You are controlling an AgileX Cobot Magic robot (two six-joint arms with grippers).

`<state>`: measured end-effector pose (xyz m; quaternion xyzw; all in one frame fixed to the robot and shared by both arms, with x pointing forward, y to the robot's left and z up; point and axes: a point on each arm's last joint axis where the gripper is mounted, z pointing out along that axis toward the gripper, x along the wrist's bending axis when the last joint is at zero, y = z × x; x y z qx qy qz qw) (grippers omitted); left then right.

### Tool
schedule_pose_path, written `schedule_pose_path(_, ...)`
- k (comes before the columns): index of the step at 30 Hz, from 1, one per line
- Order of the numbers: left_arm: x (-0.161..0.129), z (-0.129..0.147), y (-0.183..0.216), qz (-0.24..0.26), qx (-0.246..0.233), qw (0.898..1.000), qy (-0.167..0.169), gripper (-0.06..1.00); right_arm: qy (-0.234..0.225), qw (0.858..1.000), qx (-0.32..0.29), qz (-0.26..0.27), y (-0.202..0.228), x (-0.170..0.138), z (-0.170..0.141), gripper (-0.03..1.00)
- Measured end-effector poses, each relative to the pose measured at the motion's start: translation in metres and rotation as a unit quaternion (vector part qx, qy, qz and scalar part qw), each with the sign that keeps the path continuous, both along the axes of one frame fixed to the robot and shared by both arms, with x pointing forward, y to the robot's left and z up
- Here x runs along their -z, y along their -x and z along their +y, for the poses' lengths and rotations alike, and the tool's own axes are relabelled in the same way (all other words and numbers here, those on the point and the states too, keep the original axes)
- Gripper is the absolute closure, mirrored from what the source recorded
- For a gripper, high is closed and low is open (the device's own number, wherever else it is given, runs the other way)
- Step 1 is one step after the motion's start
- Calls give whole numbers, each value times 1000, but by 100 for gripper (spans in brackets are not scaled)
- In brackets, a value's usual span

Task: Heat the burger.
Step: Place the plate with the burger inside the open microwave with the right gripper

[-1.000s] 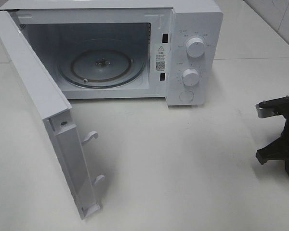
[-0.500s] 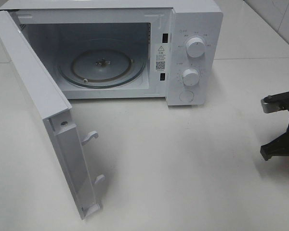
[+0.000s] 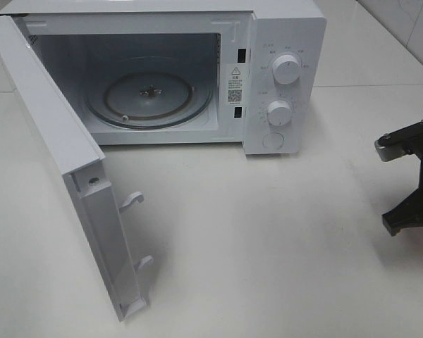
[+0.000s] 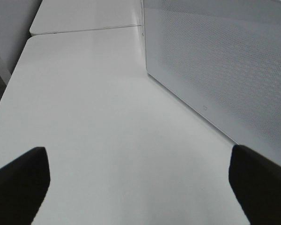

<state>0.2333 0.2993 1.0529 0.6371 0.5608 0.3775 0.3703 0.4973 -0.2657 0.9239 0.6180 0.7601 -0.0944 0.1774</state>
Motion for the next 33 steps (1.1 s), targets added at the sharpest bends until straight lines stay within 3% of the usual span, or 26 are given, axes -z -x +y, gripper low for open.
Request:
schedule_pose_path(15,0,0,0,0,-1,1000,-2,-1,24,998,-52,-1,20,-21,30,94)
schedule_pose_path(33,0,0,0,0,-2,1000,-2,-1,21,984,-174,-13,83,-33,60,93)
